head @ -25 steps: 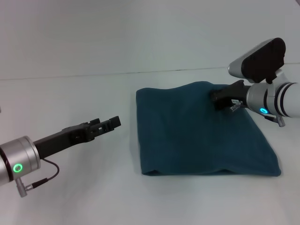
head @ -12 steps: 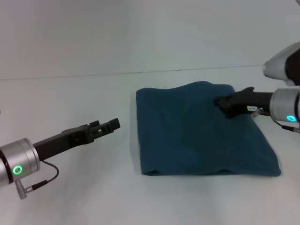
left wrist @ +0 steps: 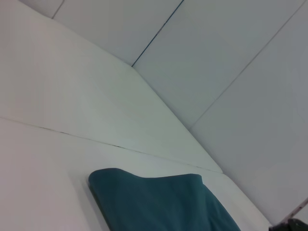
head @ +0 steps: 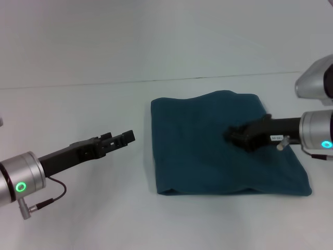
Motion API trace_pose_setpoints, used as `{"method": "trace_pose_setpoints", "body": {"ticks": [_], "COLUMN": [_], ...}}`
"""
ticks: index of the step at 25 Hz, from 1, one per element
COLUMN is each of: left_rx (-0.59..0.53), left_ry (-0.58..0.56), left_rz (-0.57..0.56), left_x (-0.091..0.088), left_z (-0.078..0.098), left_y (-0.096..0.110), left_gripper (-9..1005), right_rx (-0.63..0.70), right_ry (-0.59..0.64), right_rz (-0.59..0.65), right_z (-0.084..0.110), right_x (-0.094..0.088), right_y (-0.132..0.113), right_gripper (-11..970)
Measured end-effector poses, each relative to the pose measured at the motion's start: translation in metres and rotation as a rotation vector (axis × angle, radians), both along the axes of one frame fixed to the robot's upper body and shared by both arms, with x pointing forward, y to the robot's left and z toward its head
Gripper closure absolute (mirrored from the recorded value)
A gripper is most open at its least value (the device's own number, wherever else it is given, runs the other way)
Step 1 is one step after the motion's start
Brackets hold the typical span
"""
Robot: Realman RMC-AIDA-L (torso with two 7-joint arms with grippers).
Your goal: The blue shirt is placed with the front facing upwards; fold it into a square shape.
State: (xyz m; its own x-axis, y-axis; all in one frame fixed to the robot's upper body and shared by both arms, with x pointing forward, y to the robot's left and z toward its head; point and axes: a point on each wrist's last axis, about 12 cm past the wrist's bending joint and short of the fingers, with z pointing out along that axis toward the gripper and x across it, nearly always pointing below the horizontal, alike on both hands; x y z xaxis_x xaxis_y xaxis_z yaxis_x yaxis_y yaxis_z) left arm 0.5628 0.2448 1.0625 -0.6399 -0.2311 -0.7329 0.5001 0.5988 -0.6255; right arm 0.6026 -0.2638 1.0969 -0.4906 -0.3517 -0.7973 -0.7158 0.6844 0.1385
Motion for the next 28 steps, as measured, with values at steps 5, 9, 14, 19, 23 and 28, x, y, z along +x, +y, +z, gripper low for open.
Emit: {"method": "trace_pose_setpoints", "body": {"ticks": [5,9,14,19,23,28], "left_rx": [0.004,0.005,0.005,0.007,0.009,0.011], "left_ry": [-0.001,-0.002,-0.001,0.000,0.009,0.010], "left_rz": [0.002,0.003,0.005,0.014,0.021,0.023], "left_x": [0.000,0.000,0.000,0.000,0.000,0.000], "left_z": [0.000,0.000,0.000,-0.001,-0.004,-0.005], "left_y": [0.001,0.001,0.002,0.003,0.002,0.002], "left_gripper": [63,63,63,63,63,63], "right_rx": [-0.003,-0.023,-0.087,-0.139,-0.141,-0.099], "right_ry": [0.009,0.026,0.066,0.085,0.068,-0.005], "right_rz": [0.094,0.150,0.194,0.200,0.194,0.160], "right_z": [-0.006,-0.012,-0.020,-0.025,-0.023,-0.008], "right_x": [-0.003,-0.003,-0.003,-0.004,-0.003,0.003], "right_y": [0.019,0.033,0.040,0.037,0.034,0.031], "right_gripper": [902,925,953,960,960,960]}}
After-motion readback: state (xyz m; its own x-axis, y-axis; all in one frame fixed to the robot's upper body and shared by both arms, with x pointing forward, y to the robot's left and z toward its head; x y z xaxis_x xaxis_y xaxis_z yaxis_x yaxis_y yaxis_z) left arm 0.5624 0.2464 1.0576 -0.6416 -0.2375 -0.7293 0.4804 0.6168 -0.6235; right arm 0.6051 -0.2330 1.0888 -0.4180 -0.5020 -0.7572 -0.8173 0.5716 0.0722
